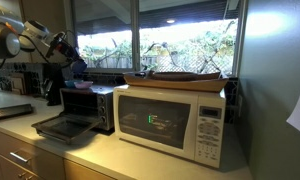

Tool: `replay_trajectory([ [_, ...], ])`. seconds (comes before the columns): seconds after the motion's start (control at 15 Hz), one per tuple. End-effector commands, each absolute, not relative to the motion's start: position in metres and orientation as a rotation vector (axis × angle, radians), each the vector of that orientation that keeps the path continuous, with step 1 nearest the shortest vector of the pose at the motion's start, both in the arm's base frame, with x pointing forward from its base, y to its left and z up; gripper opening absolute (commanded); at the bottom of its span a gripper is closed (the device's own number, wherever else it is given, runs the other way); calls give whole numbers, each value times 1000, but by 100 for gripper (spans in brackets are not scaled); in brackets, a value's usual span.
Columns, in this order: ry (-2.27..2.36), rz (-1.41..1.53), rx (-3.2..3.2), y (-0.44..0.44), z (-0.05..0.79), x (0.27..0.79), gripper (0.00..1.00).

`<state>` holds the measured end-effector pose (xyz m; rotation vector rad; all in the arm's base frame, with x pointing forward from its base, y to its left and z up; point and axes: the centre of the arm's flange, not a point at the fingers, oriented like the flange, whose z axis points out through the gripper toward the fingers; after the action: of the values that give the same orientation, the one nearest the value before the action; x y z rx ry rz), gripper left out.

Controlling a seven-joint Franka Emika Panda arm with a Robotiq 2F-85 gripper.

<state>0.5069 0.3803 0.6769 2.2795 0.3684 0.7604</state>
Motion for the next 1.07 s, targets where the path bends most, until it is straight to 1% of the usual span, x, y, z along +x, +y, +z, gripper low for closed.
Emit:
replay_trajectory([
  [0.0, 387, 766, 2264, 378, 676, 501, 1],
  [1.0, 273, 640, 2541, 343, 698, 518, 1],
])
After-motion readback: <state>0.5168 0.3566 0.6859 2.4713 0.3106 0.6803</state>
